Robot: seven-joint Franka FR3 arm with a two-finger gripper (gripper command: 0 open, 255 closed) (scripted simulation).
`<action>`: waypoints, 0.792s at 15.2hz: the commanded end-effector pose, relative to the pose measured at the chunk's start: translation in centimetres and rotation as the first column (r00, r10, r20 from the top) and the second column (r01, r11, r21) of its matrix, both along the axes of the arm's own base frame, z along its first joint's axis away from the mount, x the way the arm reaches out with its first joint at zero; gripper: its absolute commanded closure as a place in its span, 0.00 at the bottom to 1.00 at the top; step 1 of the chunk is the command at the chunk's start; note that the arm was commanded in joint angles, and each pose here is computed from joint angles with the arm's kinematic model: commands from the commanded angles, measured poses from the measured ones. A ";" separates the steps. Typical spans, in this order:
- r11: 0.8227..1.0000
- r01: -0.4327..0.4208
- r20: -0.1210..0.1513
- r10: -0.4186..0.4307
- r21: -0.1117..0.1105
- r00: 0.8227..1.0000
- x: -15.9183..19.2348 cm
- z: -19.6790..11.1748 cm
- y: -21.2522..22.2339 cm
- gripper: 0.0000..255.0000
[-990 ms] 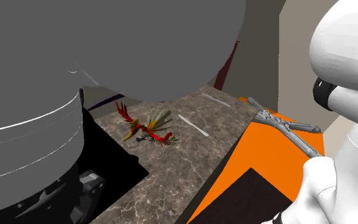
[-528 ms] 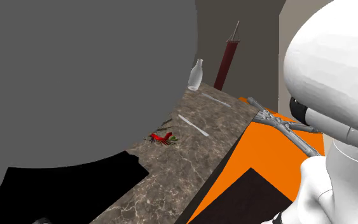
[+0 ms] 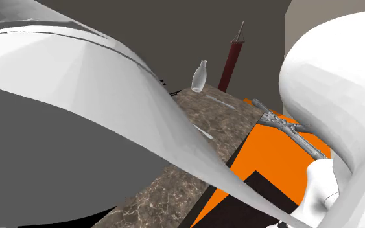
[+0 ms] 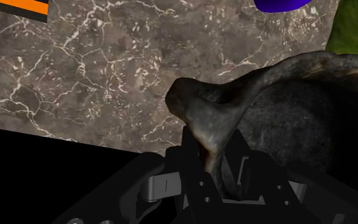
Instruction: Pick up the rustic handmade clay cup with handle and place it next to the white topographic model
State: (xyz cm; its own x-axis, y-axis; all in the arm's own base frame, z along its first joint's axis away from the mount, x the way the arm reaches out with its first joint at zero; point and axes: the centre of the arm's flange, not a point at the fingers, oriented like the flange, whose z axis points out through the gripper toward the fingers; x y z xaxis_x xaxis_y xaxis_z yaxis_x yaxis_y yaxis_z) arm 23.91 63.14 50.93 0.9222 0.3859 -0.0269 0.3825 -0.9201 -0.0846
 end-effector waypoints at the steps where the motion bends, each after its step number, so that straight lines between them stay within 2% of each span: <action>1: 1.000 0.000 0.001 0.000 0.002 1.000 0.0 -1.0 0.0 1.00; 12: 1.000 0.000 0.001 0.000 0.002 1.000 0.0 -6.8 0.0 1.00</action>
